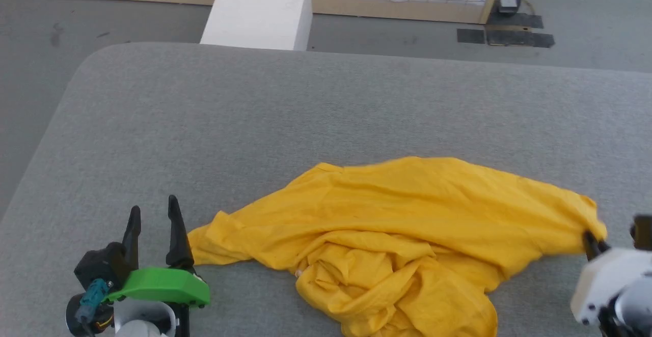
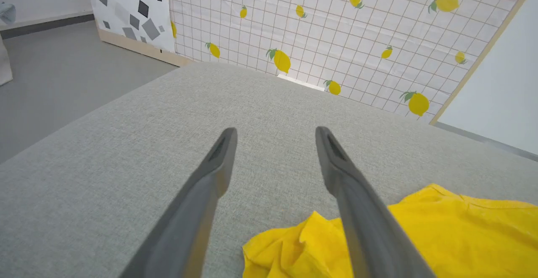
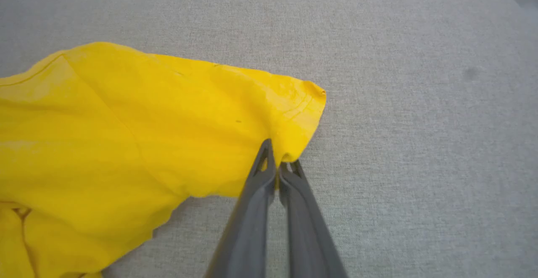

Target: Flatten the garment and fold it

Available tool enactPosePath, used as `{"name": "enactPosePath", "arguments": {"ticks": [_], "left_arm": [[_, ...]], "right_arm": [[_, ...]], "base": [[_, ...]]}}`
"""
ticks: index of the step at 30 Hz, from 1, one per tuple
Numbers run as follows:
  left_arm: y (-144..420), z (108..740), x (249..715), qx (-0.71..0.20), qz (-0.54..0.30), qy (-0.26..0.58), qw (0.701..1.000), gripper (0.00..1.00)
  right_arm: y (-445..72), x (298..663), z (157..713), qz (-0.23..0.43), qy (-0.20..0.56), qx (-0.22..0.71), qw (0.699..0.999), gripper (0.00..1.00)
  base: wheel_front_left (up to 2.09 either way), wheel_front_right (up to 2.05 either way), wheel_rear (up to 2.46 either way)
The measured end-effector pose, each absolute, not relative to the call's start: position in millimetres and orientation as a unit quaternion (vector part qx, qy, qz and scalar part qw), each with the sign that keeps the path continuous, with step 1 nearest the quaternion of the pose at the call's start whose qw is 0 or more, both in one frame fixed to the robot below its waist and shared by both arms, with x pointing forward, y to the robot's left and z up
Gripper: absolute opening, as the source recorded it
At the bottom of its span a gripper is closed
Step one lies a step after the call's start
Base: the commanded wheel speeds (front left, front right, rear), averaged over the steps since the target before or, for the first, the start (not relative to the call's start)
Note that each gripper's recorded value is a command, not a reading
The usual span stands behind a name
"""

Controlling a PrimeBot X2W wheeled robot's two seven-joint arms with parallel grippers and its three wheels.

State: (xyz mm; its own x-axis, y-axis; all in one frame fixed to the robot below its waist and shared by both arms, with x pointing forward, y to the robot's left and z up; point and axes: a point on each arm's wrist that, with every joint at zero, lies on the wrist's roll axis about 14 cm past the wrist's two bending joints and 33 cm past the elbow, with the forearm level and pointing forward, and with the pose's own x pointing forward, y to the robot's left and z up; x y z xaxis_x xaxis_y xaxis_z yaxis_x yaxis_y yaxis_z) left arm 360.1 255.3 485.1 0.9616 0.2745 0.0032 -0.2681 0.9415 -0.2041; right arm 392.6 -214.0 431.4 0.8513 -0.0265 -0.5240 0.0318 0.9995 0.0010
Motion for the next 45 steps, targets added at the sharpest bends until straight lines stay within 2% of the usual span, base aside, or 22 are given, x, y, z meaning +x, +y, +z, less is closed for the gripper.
{"name": "enactPosePath", "arguments": {"ticks": [5,11,12,13,14,17,18,24,28,29,30,31,32,41,45], "left_arm": [[239.0,464.2,369.0,-0.091,0.099,0.038,0.990,1.00],[222.9,439.8,393.0,-0.034,0.003,0.168,0.985,1.00],[222.9,433.2,394.2,-0.022,-0.009,0.200,0.980,1.00],[223.9,427.2,393.8,-0.013,-0.015,0.226,0.974,1.00],[225.9,419.8,391.9,-0.002,-0.022,0.258,0.966,1.00],[232.4,403.6,385.7,0.016,-0.029,0.331,0.943,1.00],[233.2,391.6,377.9,0.029,-0.038,0.390,0.919,1.00],[220.0,381.6,365.4,0.014,-0.067,0.459,0.886,1.00],[215.7,379.7,362.0,0.013,-0.078,0.480,0.874,1.00],[215.3,379.1,361.6,0.014,-0.080,0.483,0.872,0.95],[214.4,379.0,362.0,0.015,-0.082,0.485,0.871,0.86],[213.1,379.1,363.0,0.016,-0.085,0.483,0.871,0.20],[210.9,379.0,364.0,0.017,-0.089,0.479,0.873,0.00],[218.2,390.1,382.9,0.041,-0.083,0.409,0.908,0.00],[226.7,400.9,395.6,0.048,-0.070,0.373,0.924,0.00]], "right_arm": [[-235.8,350.2,406.3,-0.046,0.324,0.050,0.944,0.00],[-233.2,334.5,393.1,-0.047,0.349,0.085,0.932,0.00],[-232.9,333.1,392.2,-0.047,0.351,0.085,0.931,0.43],[-233.2,332.2,391.8,-0.047,0.351,0.085,0.931,0.75],[-232.8,330.9,391.2,-0.047,0.352,0.085,0.931,1.00],[-235.5,327.4,389.6,-0.053,0.353,0.087,0.930,1.00],[-241.0,325.8,390.4,-0.063,0.345,0.093,0.932,1.00],[-248.9,321.1,389.9,-0.078,0.336,0.103,0.933,1.00],[-252.6,320.9,390.1,-0.085,0.332,0.102,0.934,1.00],[-253.0,321.7,391.1,-0.085,0.329,0.101,0.935,1.00],[-253.1,323.5,393.1,-0.085,0.325,0.101,0.936,1.00],[-253.5,326.1,395.6,-0.085,0.319,0.100,0.939,1.00],[-253.8,328.8,398.5,-0.085,0.314,0.098,0.941,1.00],[-262.9,371.5,444.7,-0.080,0.237,0.015,0.968,1.00],[-277.4,393.0,451.8,-0.080,0.226,-0.015,0.971,1.00]], "base": [[0.00,0.00,0.00],[0.00,0.00,0.00],[0.00,0.00,0.00],[0.00,0.00,0.00],[0.00,0.00,0.00],[0.00,0.00,0.00],[0.00,0.00,0.00],[0.00,0.00,0.00],[0.00,0.00,0.00],[0.00,0.00,0.00],[0.00,0.00,0.00],[0.00,0.00,0.00],[0.00,0.00,0.00],[0.00,0.00,0.00],[0.00,0.00,0.00]]}}
